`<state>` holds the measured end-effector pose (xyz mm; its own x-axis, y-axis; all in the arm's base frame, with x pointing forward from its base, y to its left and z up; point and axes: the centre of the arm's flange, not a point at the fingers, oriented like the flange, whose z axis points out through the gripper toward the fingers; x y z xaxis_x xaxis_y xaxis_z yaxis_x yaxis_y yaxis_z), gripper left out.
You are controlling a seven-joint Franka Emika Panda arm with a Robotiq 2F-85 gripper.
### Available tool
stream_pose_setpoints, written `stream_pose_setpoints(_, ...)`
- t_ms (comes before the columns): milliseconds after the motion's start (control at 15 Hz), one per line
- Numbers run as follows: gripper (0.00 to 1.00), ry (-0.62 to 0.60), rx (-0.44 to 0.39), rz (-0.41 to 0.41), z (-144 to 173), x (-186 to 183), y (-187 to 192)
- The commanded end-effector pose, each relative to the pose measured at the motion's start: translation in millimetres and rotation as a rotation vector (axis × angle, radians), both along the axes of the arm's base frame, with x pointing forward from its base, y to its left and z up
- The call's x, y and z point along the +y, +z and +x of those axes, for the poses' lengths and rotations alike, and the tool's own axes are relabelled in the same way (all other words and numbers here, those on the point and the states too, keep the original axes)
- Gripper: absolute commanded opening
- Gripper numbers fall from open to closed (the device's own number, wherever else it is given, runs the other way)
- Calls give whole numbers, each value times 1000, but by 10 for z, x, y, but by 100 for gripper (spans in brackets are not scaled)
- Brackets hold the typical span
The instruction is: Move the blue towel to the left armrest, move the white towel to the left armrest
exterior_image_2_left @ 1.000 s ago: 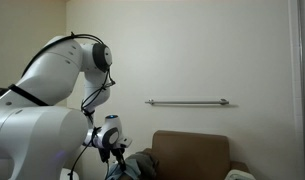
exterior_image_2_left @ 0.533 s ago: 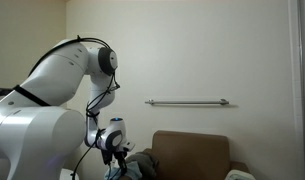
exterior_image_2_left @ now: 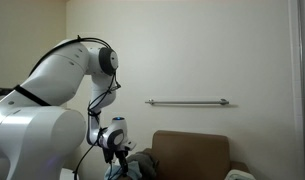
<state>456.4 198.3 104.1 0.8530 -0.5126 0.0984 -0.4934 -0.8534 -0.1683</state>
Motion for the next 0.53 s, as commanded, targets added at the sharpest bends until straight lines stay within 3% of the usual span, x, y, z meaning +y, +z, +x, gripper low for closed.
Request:
stream_pose_setpoints(0,97,-45,50,-2,0,-163,0)
stream_pose_setpoints(333,100,-36,80,15,-149,-214,188)
stream_pose_setpoints(467,100,-29,40,36,-237,-181,326)
